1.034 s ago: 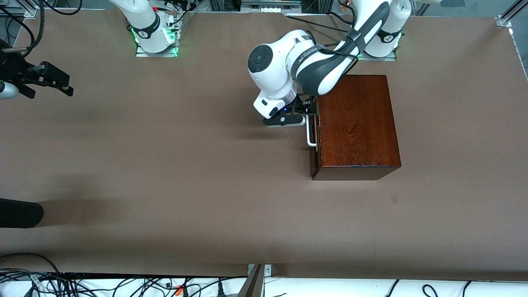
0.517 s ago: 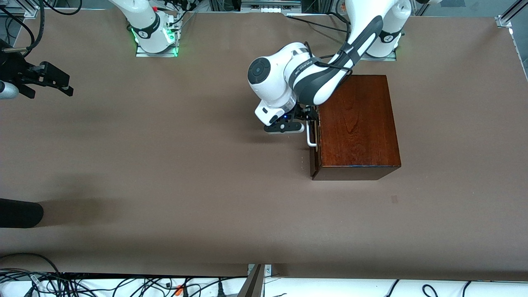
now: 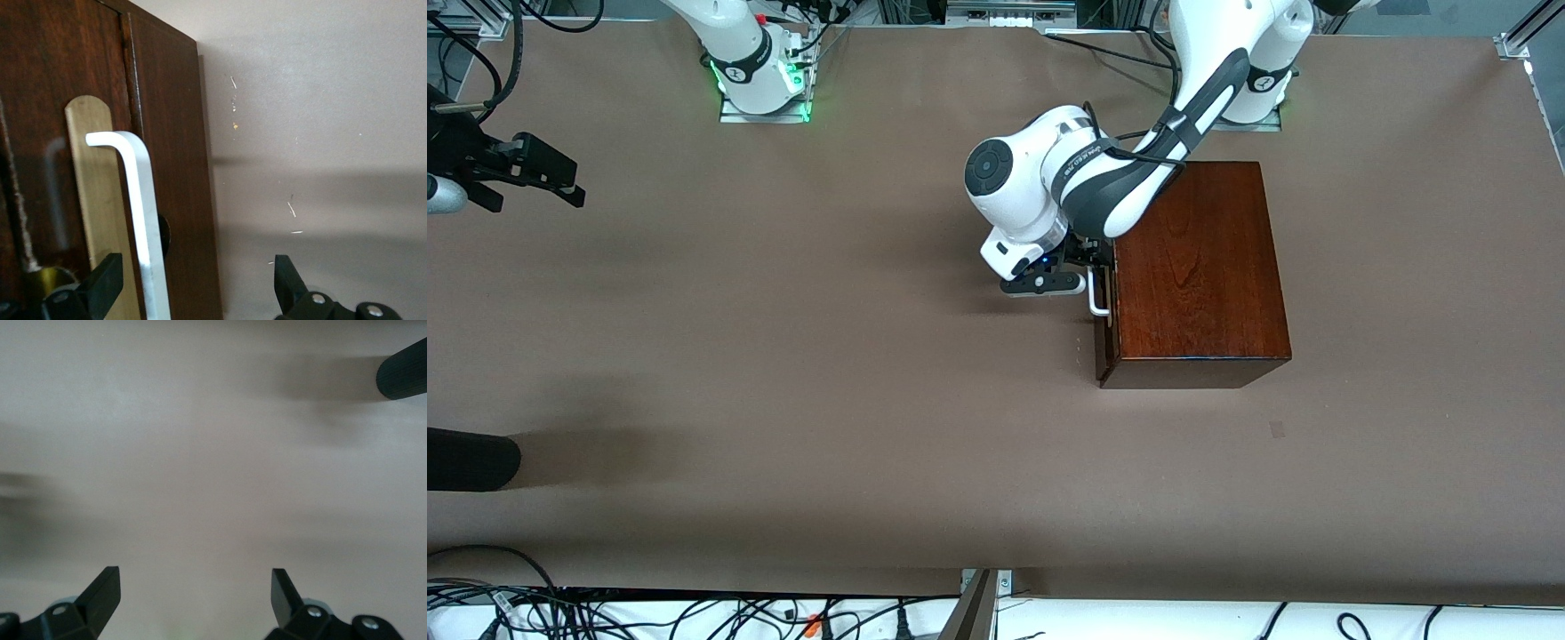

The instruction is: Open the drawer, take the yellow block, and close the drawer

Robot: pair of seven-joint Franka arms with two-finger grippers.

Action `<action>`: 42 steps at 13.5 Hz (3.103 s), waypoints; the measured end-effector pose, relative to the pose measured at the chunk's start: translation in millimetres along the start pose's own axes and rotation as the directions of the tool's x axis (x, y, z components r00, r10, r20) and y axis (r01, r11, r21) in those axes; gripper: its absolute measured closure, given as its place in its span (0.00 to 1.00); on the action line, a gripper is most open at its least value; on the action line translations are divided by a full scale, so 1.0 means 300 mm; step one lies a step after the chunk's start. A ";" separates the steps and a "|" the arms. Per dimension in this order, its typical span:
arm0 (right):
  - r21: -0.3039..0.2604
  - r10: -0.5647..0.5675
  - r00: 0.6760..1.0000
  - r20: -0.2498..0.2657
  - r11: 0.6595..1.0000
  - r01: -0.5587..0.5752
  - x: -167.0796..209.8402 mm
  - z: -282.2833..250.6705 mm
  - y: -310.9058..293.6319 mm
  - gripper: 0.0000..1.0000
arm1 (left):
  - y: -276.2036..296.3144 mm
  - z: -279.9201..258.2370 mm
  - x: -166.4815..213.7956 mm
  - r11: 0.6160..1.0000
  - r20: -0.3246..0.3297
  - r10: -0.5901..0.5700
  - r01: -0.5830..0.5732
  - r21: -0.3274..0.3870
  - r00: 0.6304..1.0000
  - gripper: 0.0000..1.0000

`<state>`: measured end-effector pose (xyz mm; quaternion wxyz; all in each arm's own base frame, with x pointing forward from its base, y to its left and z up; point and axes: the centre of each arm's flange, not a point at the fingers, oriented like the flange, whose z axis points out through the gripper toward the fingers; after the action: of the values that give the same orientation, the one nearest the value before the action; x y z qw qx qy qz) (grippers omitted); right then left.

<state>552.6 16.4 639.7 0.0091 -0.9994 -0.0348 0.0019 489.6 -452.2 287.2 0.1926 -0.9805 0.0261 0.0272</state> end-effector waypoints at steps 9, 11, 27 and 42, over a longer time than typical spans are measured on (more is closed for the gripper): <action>0.000 0.000 1.000 0.000 1.000 0.000 0.000 0.000 0.000 0.00 | 0.009 0.048 0.016 1.000 0.009 -0.008 0.008 -0.001 1.000 0.00; 0.000 0.000 1.000 0.000 1.000 0.000 0.000 0.000 0.000 0.00 | 0.016 0.043 0.014 1.000 0.003 -0.011 0.011 -0.009 1.000 0.00; 0.000 0.001 1.000 0.000 1.000 -0.001 0.000 0.000 0.002 0.00 | 0.104 -0.021 -0.023 0.995 -0.055 -0.053 0.047 -0.089 0.997 0.00; 0.000 0.001 1.000 0.000 1.000 -0.001 0.000 0.000 0.002 0.00 | 0.193 -0.074 -0.048 0.985 -0.077 -0.107 0.095 -0.146 0.991 0.00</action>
<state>552.6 15.8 639.7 0.0091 -0.9994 -0.0342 0.0018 472.6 -513.5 287.0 0.1221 -0.9921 -0.0177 -0.0222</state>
